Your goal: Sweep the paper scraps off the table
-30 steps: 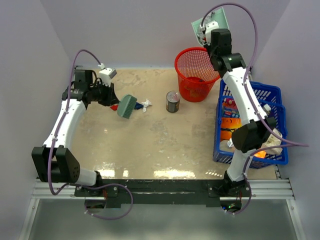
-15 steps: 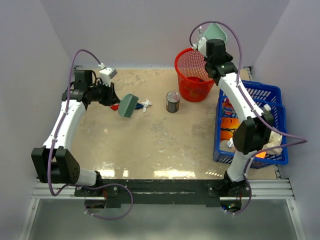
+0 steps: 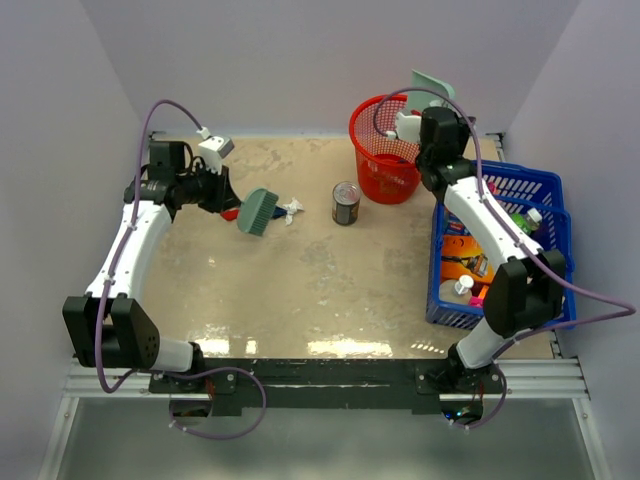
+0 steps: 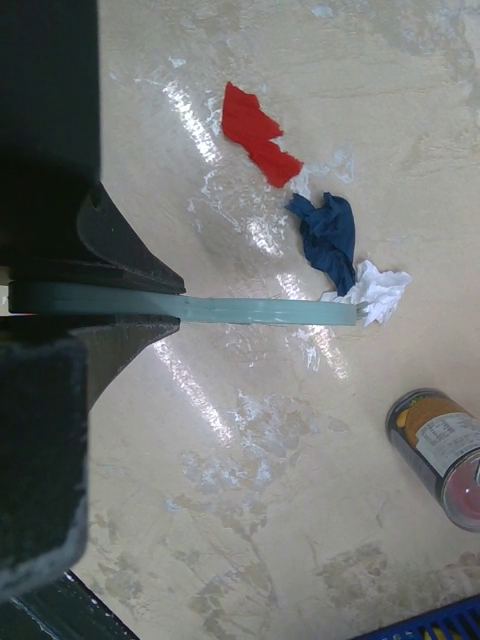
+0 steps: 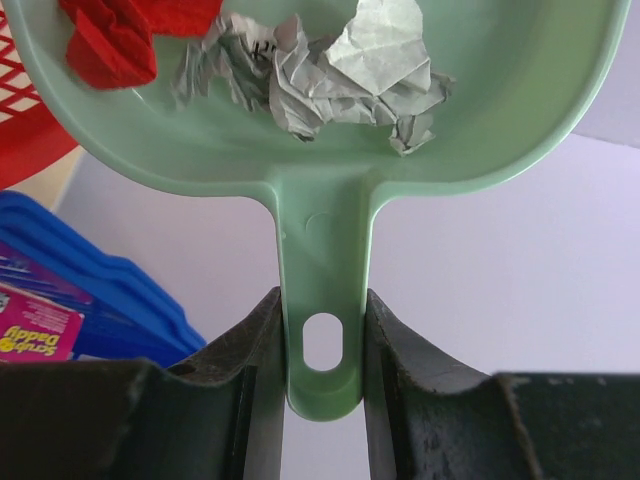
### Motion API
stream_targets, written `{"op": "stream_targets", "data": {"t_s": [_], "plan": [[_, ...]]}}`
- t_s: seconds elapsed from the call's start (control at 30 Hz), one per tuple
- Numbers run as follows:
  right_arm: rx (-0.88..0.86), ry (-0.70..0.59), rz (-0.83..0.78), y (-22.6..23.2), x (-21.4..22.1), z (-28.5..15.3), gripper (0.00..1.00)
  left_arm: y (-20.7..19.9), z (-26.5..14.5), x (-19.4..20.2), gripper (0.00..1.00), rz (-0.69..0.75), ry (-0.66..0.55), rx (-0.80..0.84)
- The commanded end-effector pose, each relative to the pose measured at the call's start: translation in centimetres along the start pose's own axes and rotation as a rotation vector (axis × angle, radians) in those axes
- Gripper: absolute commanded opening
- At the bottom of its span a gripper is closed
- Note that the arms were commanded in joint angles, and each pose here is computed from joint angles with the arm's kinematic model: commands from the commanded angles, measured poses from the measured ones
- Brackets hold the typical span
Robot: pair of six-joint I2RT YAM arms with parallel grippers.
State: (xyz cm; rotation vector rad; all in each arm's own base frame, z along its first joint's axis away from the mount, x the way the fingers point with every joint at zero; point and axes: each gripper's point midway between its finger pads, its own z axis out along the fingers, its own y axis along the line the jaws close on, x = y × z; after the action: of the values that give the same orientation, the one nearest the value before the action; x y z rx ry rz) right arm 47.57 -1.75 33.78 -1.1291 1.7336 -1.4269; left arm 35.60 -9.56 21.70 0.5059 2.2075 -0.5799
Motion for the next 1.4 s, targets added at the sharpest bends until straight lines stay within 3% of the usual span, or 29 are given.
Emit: {"op": "stream_targets", "data": {"t_s": [0.0, 0.17, 0.33, 0.5, 0.67, 0.87, 1.03, 1.1, 1.17, 1.23, 1.27, 1.37], "plan": [[0.145, 0.022, 0.046, -5.1, 1.0, -1.1, 0.00, -0.4, -0.7, -2.4, 0.00, 0.030, -0.076, 0.015], [0.096, 0.022, 0.125, -4.5, 1.3, -1.4, 0.00, -0.7, -1.2, -2.7, 0.00, 0.043, -0.097, 0.013], [0.135, 0.038, 0.027, -3.7, 2.2, -1.9, 0.00, -0.7, -1.6, -3.4, 0.00, 0.046, -0.116, 0.014], [0.065, 0.048, 0.140, -3.7, 2.5, -2.1, 0.00, -1.0, -2.0, -4.9, 0.00, 0.065, -0.142, 0.025], [0.088, 0.041, 0.273, -6.4, 2.7, -3.3, 0.00, -2.0, -3.7, -7.9, 0.00, 0.090, -0.241, 0.028], [-0.114, -0.250, 0.600, -6.3, -1.7, -7.8, 0.00, -1.6, -4.6, -10.0, 0.00, 0.091, -0.347, -0.027], [-0.483, -0.547, 0.837, -1.9, -7.9, -14.1, 0.00, -1.5, -2.8, -9.6, 0.00, -0.122, -0.404, 0.014], [-0.639, -0.607, 0.908, 0.7, -9.1, -16.6, 0.00, -1.5, -2.1, -10.4, 0.00, -0.160, -0.452, 0.055], [-0.822, -0.704, 0.874, 4.5, -11.2, -20.0, 0.00, -1.1, -0.1, -10.3, 0.00, -0.256, -0.438, 0.106], [-0.868, -0.810, 0.806, 5.8, -12.0, -22.6, 0.00, -0.5, 2.6, -9.4, 0.00, -0.341, -0.378, 0.164], [-0.917, -0.828, 0.738, 8.7, -12.8, -23.9, 0.00, -0.2, 3.3, -10.3, 0.00, -0.333, -0.405, 0.187], [-0.916, -0.819, 0.719, 10.9, -12.8, -24.2, 0.00, 1.3, 6.9, -9.9, 0.00, -0.442, -0.367, 0.240]]}}
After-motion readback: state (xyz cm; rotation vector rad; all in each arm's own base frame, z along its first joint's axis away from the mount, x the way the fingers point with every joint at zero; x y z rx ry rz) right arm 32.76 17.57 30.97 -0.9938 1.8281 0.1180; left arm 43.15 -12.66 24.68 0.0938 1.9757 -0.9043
